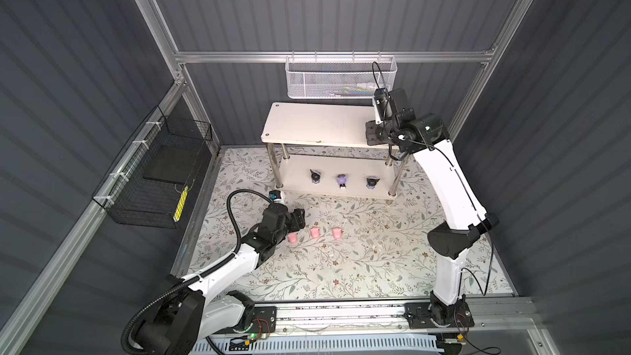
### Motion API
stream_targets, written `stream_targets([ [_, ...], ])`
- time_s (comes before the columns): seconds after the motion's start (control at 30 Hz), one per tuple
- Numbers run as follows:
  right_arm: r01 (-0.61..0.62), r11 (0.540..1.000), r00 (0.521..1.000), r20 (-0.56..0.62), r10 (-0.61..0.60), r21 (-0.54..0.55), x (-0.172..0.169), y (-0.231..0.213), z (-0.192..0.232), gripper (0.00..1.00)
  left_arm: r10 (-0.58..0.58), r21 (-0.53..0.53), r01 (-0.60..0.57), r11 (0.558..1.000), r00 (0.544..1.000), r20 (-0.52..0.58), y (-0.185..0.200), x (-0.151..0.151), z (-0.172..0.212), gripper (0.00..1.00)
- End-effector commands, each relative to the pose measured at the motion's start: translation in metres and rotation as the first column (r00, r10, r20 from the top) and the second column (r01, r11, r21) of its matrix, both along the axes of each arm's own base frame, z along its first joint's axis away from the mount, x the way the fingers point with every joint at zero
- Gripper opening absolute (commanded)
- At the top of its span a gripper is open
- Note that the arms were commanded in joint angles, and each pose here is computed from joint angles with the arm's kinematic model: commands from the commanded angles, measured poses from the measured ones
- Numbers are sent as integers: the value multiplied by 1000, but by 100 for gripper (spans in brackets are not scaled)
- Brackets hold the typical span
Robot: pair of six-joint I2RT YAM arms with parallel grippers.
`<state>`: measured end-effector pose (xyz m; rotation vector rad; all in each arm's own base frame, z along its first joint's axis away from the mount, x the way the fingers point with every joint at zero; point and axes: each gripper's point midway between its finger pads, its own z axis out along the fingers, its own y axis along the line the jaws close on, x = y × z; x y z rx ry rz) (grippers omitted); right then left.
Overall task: Place and organize the plastic toys onto the shelf
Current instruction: 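Lift the held pig with the right gripper up over the top shelf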
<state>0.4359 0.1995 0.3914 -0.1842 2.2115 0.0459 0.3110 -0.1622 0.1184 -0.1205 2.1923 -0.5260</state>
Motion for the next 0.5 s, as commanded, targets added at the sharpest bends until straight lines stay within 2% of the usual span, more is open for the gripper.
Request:
stream_targets([
  [0.0,-2,1000,1000,7,2,16,8,2,0,34,12,8,-12,1000,1000,-5,4,-1,-3,78],
  [0.47,4,1000,1000,-7,-4,18,16,2,-8,35,10,9,-10,1000,1000,-5,3,0,-4,78],
])
